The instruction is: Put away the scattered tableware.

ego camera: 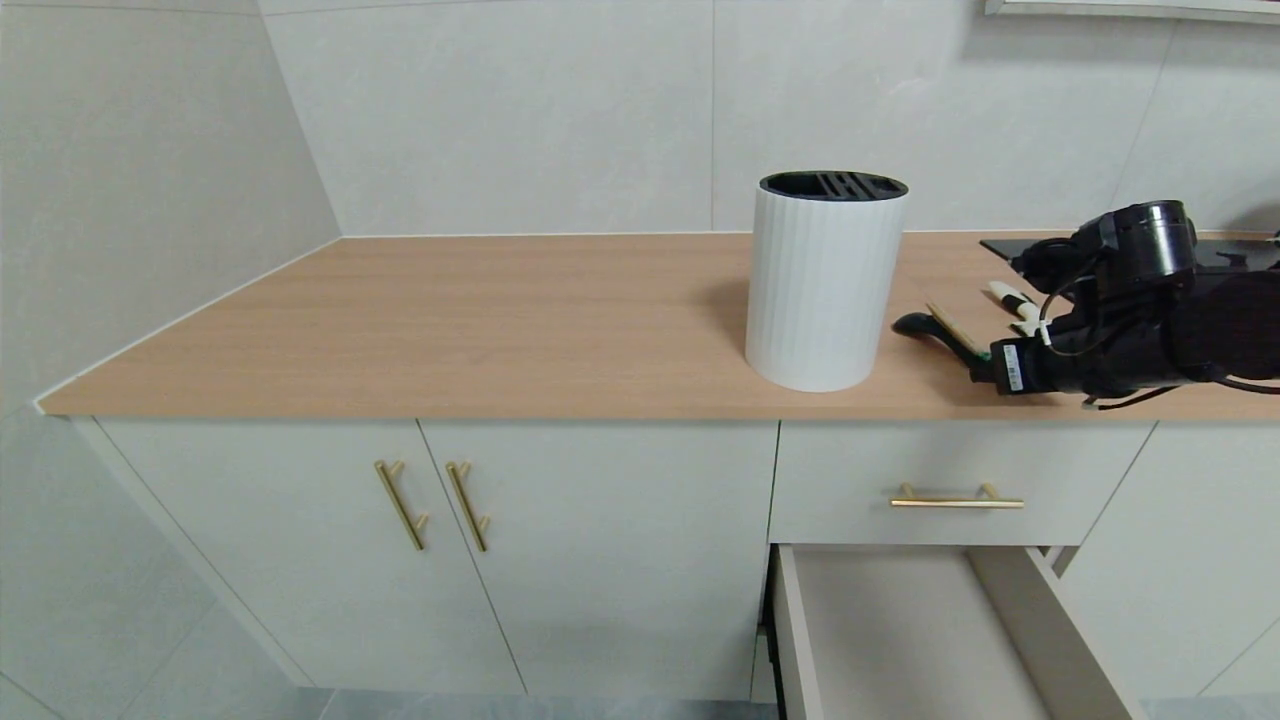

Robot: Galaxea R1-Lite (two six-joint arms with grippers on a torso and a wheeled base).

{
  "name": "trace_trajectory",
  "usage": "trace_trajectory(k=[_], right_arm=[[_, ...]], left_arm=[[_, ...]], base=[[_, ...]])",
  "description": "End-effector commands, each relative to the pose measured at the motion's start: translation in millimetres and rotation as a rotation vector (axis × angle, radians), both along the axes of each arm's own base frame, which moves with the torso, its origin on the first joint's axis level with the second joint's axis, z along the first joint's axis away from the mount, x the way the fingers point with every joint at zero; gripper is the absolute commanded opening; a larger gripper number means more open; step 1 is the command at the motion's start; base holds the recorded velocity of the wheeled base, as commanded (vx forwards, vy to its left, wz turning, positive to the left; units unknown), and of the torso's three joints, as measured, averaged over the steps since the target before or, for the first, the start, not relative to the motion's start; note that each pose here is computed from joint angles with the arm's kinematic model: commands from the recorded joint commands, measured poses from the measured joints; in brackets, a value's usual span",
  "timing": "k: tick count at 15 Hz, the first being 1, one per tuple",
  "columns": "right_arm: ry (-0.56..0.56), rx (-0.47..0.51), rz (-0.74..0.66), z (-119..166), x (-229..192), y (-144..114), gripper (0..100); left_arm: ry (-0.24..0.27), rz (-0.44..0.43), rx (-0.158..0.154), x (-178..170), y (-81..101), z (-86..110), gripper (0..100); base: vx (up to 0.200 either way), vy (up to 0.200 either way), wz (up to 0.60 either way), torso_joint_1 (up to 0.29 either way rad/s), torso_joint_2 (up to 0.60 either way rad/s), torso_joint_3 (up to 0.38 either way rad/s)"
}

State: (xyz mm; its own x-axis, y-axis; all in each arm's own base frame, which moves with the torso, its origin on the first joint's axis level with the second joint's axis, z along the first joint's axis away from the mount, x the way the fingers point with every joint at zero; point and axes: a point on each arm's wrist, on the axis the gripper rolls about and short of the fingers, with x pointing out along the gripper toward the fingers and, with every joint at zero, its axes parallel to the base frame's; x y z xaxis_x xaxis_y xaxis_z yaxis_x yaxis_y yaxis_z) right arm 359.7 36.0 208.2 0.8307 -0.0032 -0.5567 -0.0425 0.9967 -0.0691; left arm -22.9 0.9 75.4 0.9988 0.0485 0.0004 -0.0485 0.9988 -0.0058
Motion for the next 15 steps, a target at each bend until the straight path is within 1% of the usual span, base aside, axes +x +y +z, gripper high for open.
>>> trace_trajectory(k=[1,5,7,8,10,12,13,14,15], right_arm=[[0.005,-0.001,0.001,-1.1,-0.3,0.2,0],[-0.010,0.002,0.000,4.2,-4.0,-0.2,0],[-0.038,0.006,-0.002,14.1,-10.3,-1.4,0],[-0.070,0.013,-0.005,25.8,-19.9,-2.4,0],[-0.120,0.026,-0.005,45.1,-44.8,-4.5,0],[-0.150,0.030,-0.001,56.6,-71.6,-6.0,0],[-0.153,0.031,0.009,61.5,-95.4,-6.2,0],[-0.139,0.030,0.016,63.8,-109.8,-6.0,0],[-0.110,0.035,0.030,70.5,-138.5,-6.8,0]], left_arm=[[0.000,0.001,0.000,0.1,0.0,0.1,100],[0.000,0.001,0.000,0.1,0.0,0.1,100],[0.002,0.001,0.000,0.1,0.0,0.0,100],[0.000,0.001,0.000,0.1,0.0,0.1,100],[0.000,0.001,0.000,0.1,0.0,0.1,100],[0.000,0.001,0.000,0.1,0.0,0.1,100],[0.002,0.001,0.000,0.1,0.0,0.0,100],[0.000,0.001,0.000,0.1,0.0,0.1,100],[0.000,0.001,0.000,0.1,0.0,0.1,100]], base=[[0.000,0.000,0.00,0.000,0.00,0.000],[0.000,0.000,0.00,0.000,0.00,0.000],[0.000,0.000,0.00,0.000,0.00,0.000],[0.000,0.000,0.00,0.000,0.00,0.000],[0.000,0.000,0.00,0.000,0.00,0.000],[0.000,0.000,0.00,0.000,0.00,0.000],[0.000,0.000,0.00,0.000,0.00,0.000],[0.000,0.000,0.00,0.000,0.00,0.000],[0.000,0.000,0.00,0.000,0.00,0.000]])
